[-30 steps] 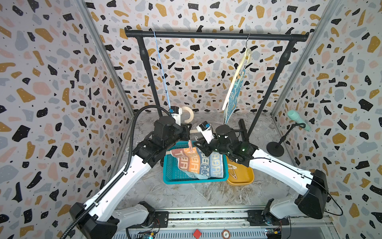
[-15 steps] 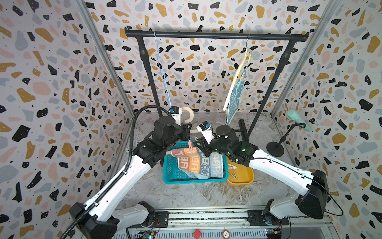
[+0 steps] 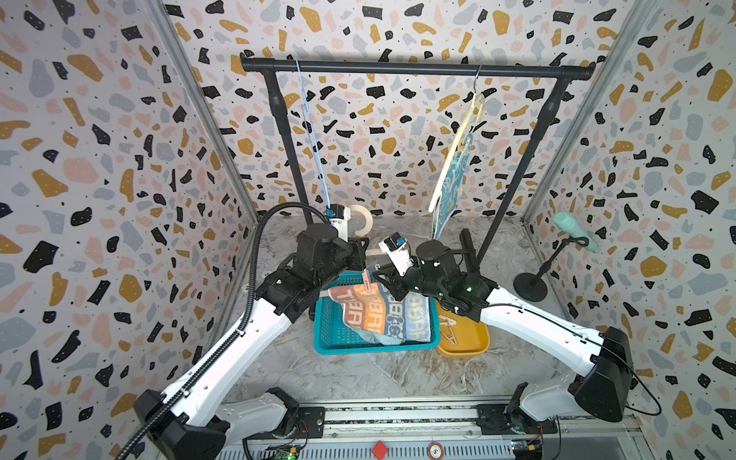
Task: Remove the clothespins securing towels to the hanger
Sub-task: Remove the clothespin from the hanger.
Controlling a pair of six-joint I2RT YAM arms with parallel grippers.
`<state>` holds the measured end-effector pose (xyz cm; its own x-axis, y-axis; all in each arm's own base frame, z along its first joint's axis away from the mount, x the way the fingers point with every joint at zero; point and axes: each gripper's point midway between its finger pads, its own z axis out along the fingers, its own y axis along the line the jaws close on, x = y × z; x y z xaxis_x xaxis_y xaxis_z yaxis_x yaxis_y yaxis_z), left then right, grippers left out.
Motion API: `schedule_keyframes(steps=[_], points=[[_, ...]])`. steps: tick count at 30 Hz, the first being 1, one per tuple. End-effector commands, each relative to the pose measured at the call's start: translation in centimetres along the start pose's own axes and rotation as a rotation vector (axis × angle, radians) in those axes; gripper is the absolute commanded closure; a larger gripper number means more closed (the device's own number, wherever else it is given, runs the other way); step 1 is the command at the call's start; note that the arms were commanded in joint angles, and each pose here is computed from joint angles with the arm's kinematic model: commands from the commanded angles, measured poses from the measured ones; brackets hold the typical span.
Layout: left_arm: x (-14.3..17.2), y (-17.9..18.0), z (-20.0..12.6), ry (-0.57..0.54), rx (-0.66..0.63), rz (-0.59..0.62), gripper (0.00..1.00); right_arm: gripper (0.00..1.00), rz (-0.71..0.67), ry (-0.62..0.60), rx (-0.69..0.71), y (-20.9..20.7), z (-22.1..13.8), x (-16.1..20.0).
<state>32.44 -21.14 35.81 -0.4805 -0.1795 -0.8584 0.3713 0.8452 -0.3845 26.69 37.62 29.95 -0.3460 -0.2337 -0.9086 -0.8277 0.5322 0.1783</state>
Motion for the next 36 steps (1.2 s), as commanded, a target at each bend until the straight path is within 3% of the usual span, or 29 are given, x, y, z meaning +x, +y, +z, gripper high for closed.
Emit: schedule_keyframes(steps=[1, 36], points=[[-1.2, -1.2, -0.4, -0.047, 0.045, 0.008, 1.00, 1.00, -0.003, -0.099, -0.009, 0.5, -1.9, -2.8], [0.0, 0.5, 0.7, -0.036, -0.035, 0.028, 1.00, 1.00, -0.008, -0.150, -0.012, 0.9, -3.5, -3.4]])
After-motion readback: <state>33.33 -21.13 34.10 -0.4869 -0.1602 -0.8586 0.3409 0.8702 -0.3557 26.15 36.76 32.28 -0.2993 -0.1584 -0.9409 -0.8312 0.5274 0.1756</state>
